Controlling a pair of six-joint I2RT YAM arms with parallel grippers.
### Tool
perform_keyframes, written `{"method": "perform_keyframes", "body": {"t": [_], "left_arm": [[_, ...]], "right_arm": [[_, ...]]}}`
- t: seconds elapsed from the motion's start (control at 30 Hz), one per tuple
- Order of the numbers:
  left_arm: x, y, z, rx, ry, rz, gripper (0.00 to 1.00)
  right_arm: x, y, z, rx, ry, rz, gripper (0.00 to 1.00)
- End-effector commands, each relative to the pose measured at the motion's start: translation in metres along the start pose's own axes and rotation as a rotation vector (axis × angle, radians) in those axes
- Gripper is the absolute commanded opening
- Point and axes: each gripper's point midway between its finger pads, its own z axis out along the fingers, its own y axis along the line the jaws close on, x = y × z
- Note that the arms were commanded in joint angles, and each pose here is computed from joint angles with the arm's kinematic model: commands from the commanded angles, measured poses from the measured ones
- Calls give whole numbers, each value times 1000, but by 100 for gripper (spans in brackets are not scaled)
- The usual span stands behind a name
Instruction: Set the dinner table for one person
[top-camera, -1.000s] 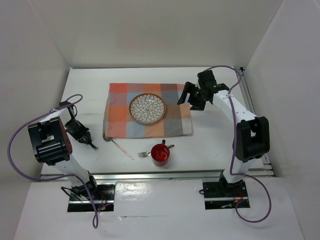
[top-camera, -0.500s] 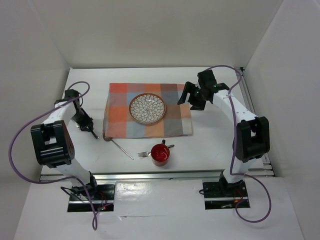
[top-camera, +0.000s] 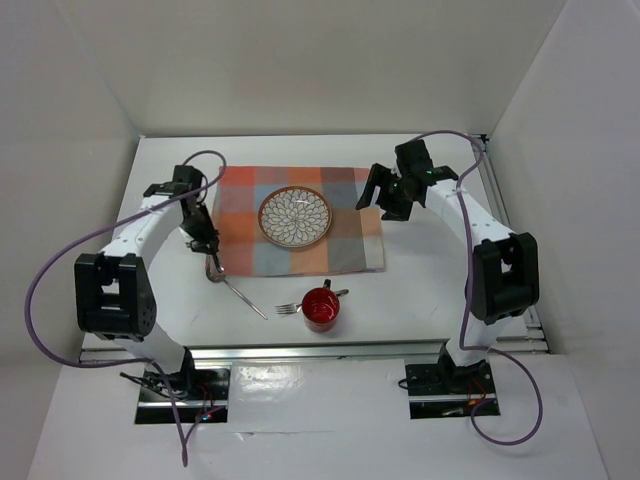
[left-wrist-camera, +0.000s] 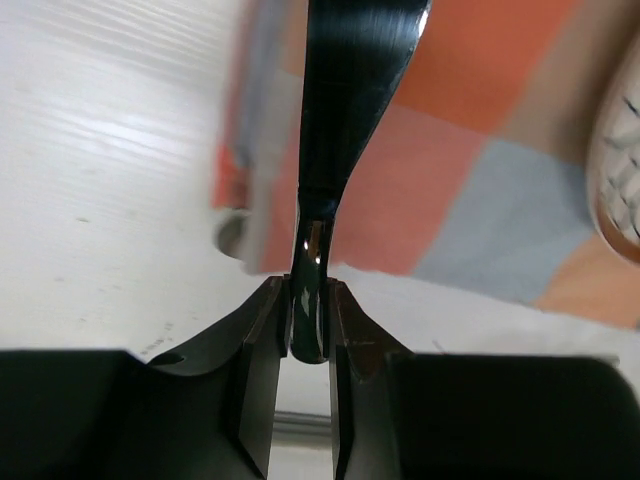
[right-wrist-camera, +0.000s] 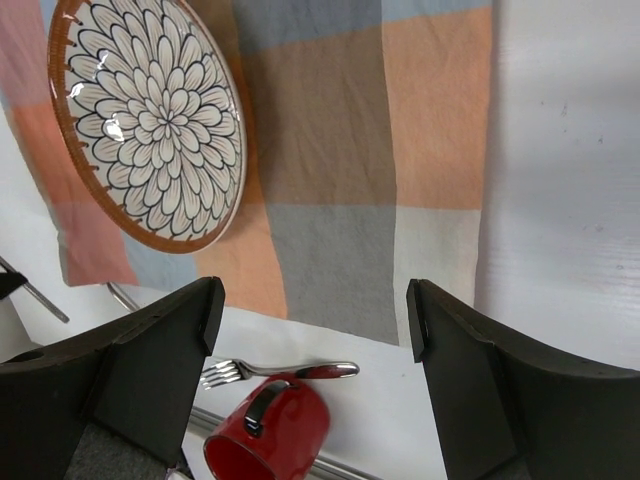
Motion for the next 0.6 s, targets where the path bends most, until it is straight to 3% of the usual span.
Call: {"method": "perform_keyframes", "body": {"t": [0.0, 0.23, 0.57], "left_arm": [[13, -37, -30, 100, 4, 62, 0], [43, -127, -60, 286, 51, 176, 0], [84, -258, -62, 451, 126, 336, 0]], "right_arm": [[-16, 2, -6, 12, -44, -15, 86], [-26, -7, -15, 40, -81, -9, 86], [-32, -54, -50, 104, -155, 80, 86]]}}
